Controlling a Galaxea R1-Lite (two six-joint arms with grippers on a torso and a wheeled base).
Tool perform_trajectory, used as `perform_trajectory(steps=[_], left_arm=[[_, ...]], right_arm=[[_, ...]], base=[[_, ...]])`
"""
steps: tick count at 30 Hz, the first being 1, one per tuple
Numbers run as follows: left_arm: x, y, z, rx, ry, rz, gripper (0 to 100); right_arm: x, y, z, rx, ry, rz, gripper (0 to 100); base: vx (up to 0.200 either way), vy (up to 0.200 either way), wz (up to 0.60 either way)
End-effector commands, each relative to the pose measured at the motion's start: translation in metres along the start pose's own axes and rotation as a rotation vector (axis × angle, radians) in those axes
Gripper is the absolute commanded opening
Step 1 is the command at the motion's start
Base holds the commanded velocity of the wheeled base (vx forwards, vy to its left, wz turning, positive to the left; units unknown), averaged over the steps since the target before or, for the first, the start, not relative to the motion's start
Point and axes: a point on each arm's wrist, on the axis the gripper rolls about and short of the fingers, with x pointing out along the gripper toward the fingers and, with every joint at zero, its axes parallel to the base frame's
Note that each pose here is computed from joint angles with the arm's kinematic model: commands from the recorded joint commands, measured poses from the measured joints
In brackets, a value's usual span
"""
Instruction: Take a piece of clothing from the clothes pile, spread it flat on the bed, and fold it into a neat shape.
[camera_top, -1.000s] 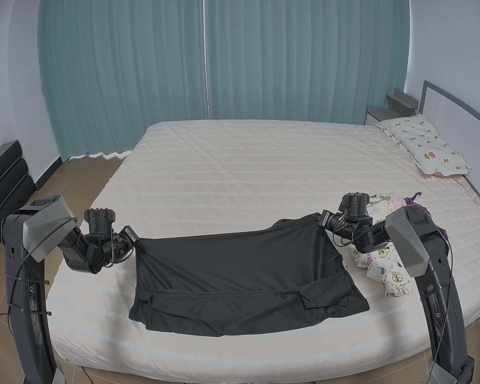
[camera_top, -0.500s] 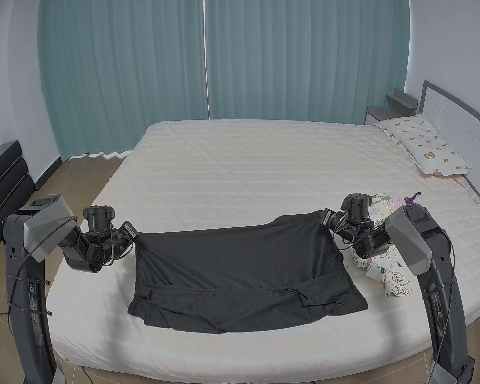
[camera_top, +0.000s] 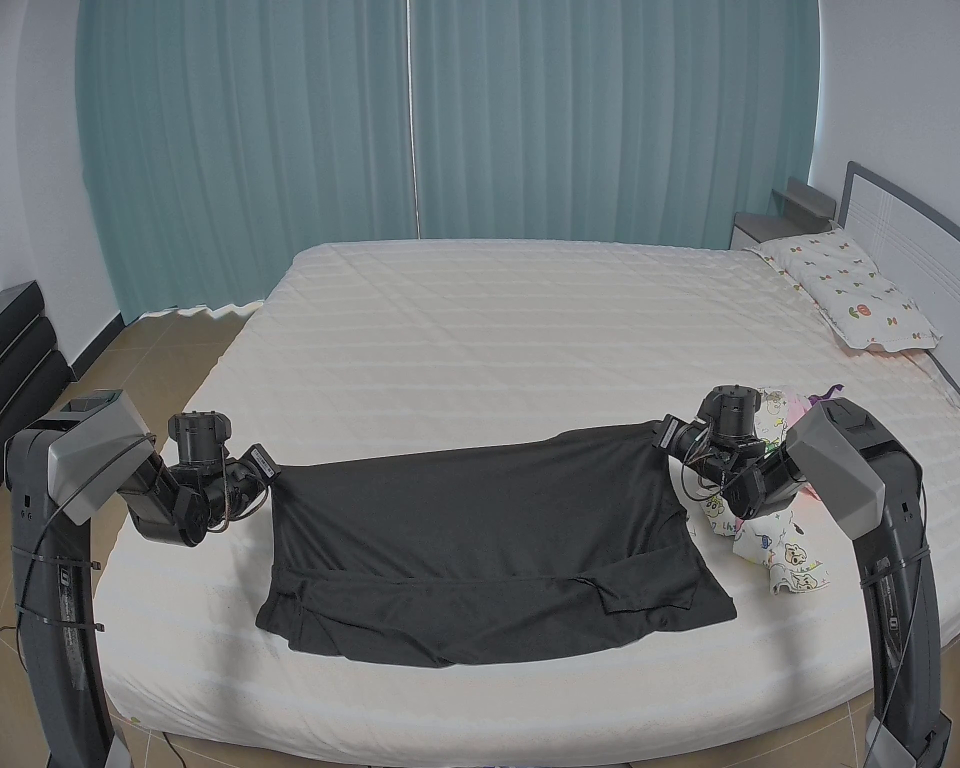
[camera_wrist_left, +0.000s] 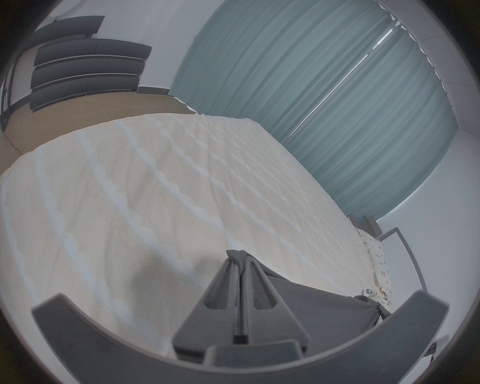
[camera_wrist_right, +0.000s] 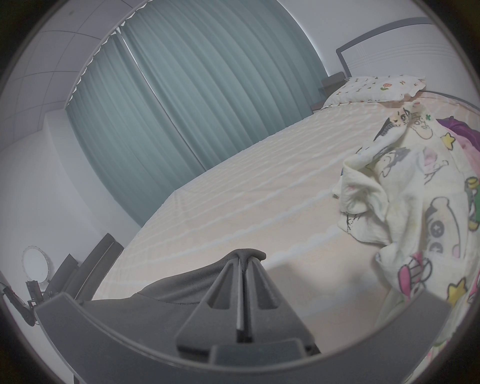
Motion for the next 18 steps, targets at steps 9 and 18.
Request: perform_trajectory(steps=[9, 18], left_arm=[[-0.001, 0.003, -0.010, 0.106, 0.029, 0.016, 0], [0.000, -0.007, -0.014, 0.133, 0.005, 0.025, 0]], right_arm=[[-0.018, 0.002, 0.022, 0.006, -0.026, 0.015, 0], [-0.019, -0.010, 0.009, 0.004, 0.016, 0.010, 0]], base=[[0.000, 0.000, 0.00], [0.000, 0.000, 0.00]])
